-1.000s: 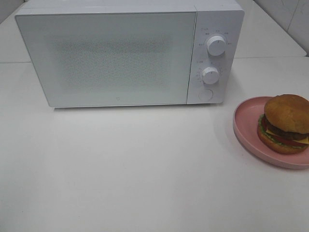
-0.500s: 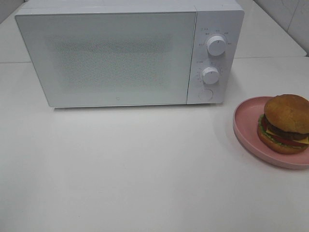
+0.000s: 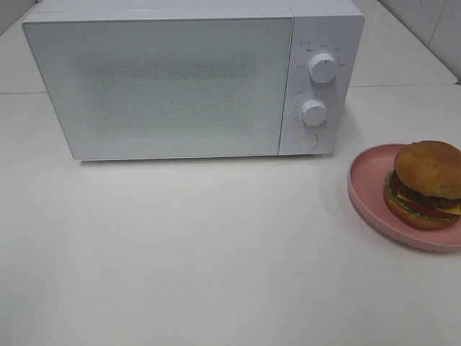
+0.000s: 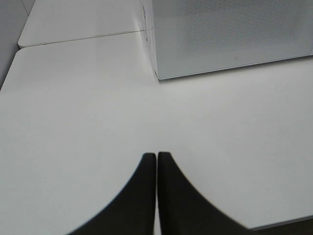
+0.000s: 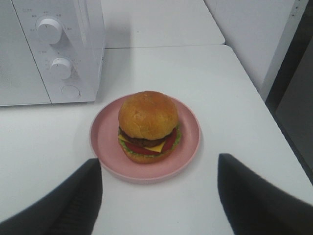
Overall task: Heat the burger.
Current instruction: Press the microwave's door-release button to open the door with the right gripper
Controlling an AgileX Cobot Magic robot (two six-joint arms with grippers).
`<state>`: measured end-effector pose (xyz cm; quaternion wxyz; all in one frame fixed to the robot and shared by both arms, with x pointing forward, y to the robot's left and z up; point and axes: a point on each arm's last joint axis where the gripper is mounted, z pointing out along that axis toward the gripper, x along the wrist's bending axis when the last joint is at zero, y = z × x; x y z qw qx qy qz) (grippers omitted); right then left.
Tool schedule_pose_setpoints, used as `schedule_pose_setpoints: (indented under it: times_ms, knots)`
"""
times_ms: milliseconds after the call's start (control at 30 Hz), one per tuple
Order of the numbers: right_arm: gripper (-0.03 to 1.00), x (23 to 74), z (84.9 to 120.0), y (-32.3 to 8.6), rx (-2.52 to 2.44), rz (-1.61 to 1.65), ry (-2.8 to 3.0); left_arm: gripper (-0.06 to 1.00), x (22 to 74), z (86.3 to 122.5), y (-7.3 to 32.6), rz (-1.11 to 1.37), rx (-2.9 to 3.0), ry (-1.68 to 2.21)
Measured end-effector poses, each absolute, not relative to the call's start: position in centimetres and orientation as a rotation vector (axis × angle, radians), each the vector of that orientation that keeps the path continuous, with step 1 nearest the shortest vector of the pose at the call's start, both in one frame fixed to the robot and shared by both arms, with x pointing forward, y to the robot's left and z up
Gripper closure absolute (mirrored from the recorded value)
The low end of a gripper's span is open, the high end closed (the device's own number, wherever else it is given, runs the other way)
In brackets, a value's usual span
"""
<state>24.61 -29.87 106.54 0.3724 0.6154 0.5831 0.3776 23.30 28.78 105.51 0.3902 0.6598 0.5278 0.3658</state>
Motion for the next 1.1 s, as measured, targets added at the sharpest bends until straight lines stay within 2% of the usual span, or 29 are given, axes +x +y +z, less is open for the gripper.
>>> schedule_pose_setpoints:
  times_ms: [633, 833, 1033, 1100]
  knots:
    - [0.35, 34.7, 106.3, -30.1, 1.696, 0.855, 1.607, 0.94, 23.3, 105.5, 28.8, 0.93, 1.677, 1.341]
    - [0.36, 36.4, 106.0, -30.1, 1.695, 0.856, 1.606, 0.94, 23.3, 105.5, 28.8, 0.93, 1.677, 1.341]
    - [0.43, 39.3, 105.6, -30.2, 1.656, 0.895, 1.569, 0.94, 23.3, 105.5, 28.8, 0.93, 1.677, 1.341]
    - [0.53, 40.2, 105.6, -30.2, 1.634, 0.917, 1.546, 0.94, 23.3, 105.5, 28.8, 0.93, 1.677, 1.341]
